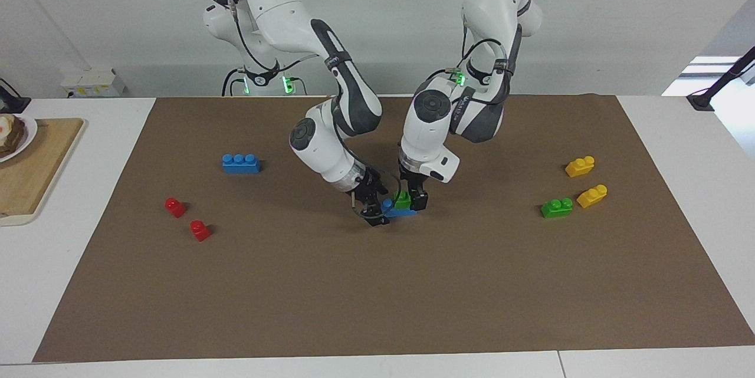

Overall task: Remove green block with left arm and hold with right
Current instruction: 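Grasp the blue brick with the right gripper beside the left gripper, then pull the green brick back with the left gripper while the right gripper pulls blue away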

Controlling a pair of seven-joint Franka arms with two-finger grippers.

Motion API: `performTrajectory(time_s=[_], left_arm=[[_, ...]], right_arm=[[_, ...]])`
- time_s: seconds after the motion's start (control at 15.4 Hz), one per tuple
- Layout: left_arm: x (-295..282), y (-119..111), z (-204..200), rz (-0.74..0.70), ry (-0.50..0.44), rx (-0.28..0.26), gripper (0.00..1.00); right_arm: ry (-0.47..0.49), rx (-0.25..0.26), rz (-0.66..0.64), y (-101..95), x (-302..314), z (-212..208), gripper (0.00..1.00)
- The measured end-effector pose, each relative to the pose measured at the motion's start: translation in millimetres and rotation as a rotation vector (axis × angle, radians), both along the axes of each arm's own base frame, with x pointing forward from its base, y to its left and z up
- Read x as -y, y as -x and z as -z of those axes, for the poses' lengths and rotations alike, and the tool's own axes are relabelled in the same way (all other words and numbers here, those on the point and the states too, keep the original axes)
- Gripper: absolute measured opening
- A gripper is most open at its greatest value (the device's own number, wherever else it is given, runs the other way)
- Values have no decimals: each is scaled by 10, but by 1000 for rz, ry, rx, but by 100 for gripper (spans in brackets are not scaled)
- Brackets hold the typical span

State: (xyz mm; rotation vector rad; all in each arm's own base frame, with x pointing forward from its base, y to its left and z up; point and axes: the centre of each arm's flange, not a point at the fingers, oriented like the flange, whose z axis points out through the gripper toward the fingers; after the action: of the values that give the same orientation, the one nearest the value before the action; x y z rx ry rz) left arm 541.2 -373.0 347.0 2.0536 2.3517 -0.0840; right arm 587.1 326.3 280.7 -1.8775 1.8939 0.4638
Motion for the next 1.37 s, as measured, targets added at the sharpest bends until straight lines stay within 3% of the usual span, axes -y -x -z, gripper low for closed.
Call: performTrajectory(time_s=[0.07,0.33,0.46,0.59,1.37], left_arm=[[3,4,-5,0,0,1,100],[9,14,-10,2,0,1,100],[8,16,-8,2,0,1,100],[8,16,-7,2,0,1,100],[39,24,-40,-10,0,18,100]], right_arm=[[0,0,-2,7,-11,5,93],[2,1,-2,12,-19,13,51],[3,0,-1,12,-13,23,49],[4,-1,1,13,-10,32,34],[-13,-8,35,4,22,47,34]])
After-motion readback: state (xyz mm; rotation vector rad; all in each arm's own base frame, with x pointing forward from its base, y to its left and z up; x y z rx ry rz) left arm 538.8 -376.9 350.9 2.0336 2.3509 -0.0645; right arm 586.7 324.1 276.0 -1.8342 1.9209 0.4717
